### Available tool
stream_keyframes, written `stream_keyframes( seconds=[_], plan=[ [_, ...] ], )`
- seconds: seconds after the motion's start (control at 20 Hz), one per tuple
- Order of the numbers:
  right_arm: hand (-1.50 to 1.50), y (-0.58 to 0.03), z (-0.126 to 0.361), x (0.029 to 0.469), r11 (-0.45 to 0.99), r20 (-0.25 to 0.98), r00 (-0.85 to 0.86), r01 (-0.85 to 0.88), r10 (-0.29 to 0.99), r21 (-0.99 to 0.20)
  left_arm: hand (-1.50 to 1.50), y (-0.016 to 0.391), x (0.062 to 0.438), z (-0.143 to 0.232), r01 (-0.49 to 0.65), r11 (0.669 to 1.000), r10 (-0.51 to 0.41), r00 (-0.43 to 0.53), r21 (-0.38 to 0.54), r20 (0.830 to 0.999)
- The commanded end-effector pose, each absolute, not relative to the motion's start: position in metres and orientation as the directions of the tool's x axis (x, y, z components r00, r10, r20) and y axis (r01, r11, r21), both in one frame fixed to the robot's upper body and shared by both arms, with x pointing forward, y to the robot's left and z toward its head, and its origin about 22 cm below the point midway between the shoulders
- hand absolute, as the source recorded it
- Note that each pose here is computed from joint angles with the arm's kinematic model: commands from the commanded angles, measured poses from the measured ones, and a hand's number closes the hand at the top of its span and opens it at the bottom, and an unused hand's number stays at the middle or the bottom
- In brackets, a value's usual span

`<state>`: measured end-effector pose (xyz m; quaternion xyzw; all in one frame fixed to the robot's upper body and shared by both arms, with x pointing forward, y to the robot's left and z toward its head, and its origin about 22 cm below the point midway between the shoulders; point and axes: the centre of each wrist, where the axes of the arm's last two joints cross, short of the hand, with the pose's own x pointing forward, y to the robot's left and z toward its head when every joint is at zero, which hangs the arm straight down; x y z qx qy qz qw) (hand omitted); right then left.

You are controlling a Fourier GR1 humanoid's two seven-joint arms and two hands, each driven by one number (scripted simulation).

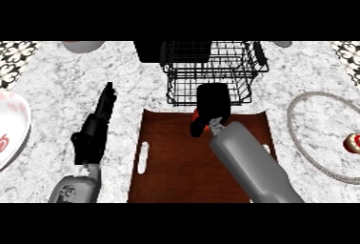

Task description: Pick the tomato from the tray and place it in the tiered basket

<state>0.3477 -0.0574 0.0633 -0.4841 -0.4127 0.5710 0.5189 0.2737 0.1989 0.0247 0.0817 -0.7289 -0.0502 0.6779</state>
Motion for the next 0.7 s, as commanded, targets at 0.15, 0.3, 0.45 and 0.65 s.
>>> stream_keyframes(
  seconds=[0.15,0.3,0.45,0.65],
  plan=[
    [1.50,-0.003,0.169,0.315,-0.091,-0.083,0.242,0.022,0.967,-0.996,0.00,0.200,0.270,0.022,-0.040,0.980,-0.197,-0.083,0.195,0.977],
    [1.50,0.005,0.213,0.297,-0.049,-0.031,0.250,0.065,0.968,-0.997,0.00,0.198,0.271,0.018,-0.054,0.980,-0.196,-0.068,0.192,0.978],
    [1.50,0.016,0.250,0.290,-0.022,0.012,0.271,0.124,0.963,-0.992,0.00,0.196,0.269,0.018,-0.027,0.982,-0.187,-0.082,0.185,0.979],
    [1.50,0.018,0.282,0.292,0.029,0.070,0.285,0.144,0.956,-0.989,0.00,0.199,0.280,0.038,-0.044,0.979,-0.202,-0.095,0.199,0.975]
  ],
)
